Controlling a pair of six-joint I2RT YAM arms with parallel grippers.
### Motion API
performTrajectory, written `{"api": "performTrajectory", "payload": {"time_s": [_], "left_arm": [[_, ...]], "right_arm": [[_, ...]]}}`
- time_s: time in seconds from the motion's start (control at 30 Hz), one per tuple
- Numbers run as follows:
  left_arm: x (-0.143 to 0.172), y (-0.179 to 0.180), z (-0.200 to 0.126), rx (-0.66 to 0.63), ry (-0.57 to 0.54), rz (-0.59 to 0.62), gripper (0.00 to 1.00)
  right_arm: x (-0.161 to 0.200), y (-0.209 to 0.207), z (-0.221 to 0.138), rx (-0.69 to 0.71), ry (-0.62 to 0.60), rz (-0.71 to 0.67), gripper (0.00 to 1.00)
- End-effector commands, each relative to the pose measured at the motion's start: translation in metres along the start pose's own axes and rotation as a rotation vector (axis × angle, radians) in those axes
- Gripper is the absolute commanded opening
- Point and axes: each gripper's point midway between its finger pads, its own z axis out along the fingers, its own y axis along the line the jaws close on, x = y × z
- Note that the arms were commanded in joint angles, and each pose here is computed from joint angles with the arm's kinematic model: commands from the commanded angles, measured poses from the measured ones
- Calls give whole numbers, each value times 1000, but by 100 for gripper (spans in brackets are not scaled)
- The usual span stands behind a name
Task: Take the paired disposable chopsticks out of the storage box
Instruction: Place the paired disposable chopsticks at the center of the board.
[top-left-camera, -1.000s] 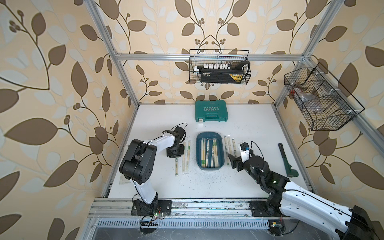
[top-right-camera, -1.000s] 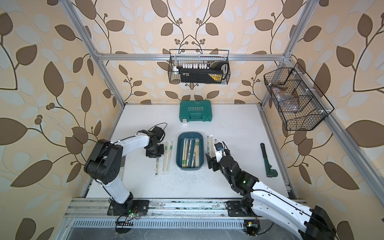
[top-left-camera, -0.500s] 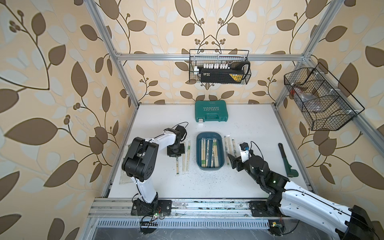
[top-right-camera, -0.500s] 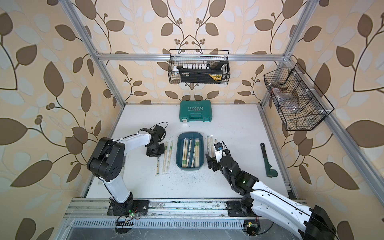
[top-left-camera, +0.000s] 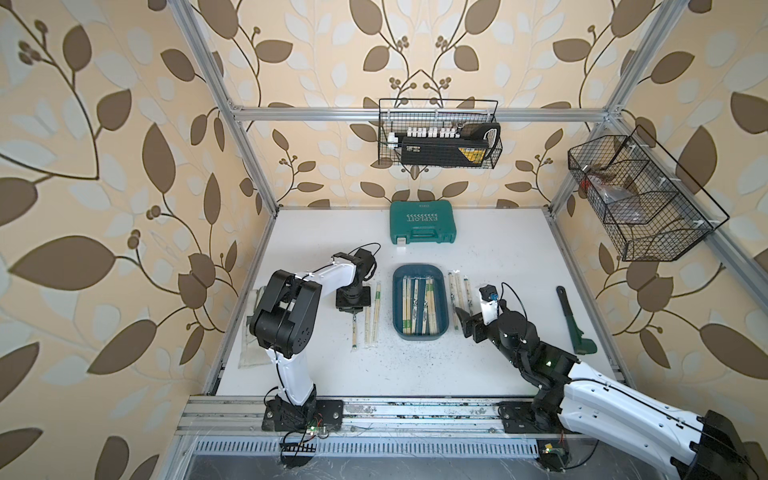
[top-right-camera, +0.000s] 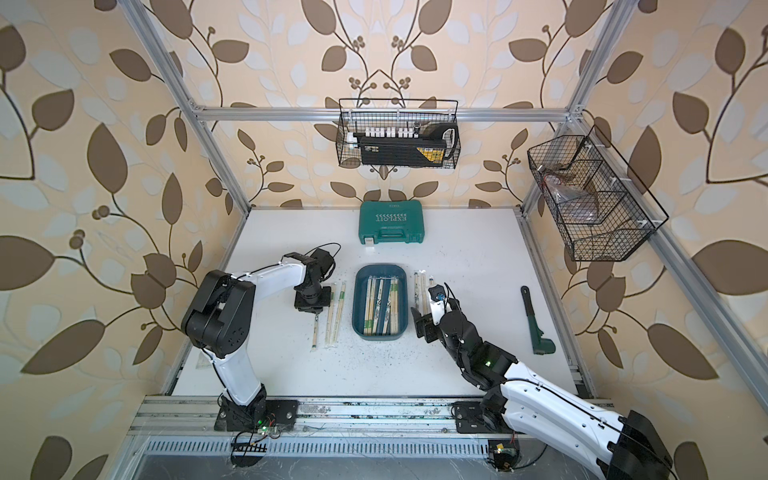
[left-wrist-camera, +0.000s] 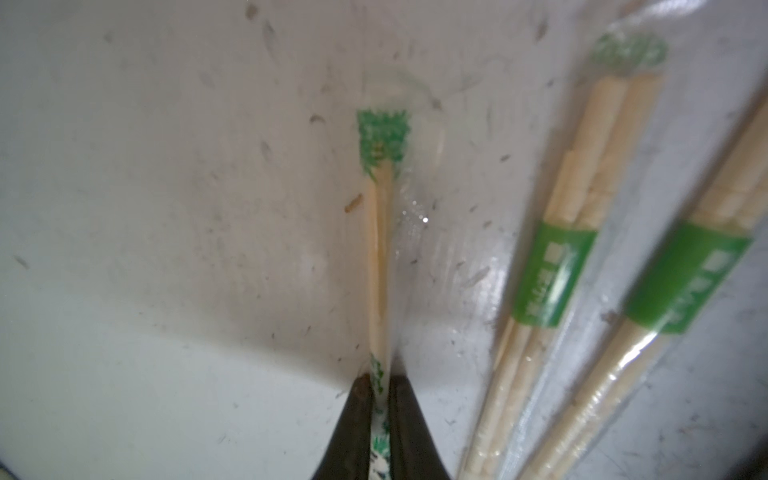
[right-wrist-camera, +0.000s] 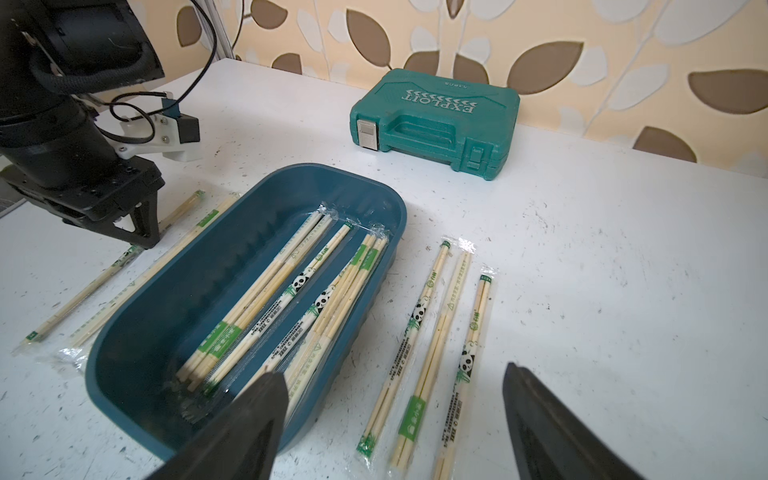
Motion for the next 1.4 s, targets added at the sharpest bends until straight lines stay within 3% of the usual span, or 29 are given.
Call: {"api": "performTrajectory", "payload": {"time_s": [0.0,0.53,0.67,0.93,1.07,1.13,1.2,1.3,1.37], "left_arm": [[-20,-31,8,95,-67,46,14],[-29,-35,4,85,-83,34,14],[-29,-33,4,76,-84,33,25],[-31,-33,-8,86,-111,30,27],[-33,-35,-29,86,-145,35,33],[-33,-36,-49,88,-180,41,36],[-33,-35,-75,87,-231,48,37],[-27,-28,-111,108,-331,42,41],[-20,-20,-128,135,-397,21,42]], "right_arm": [[-13,1,-2,1,-33,10,85],[-15,1,-3,-2,-40,13,85],[-15,1,-3,-3,-40,13,85],[-15,1,-3,-3,-39,13,85],[-16,1,-3,-2,-45,28,87],[-18,-4,-3,28,-51,84,99],[-28,-8,-7,45,-47,156,100],[-56,14,-20,-92,-35,163,100],[-70,15,-24,-90,-4,189,96]]}}
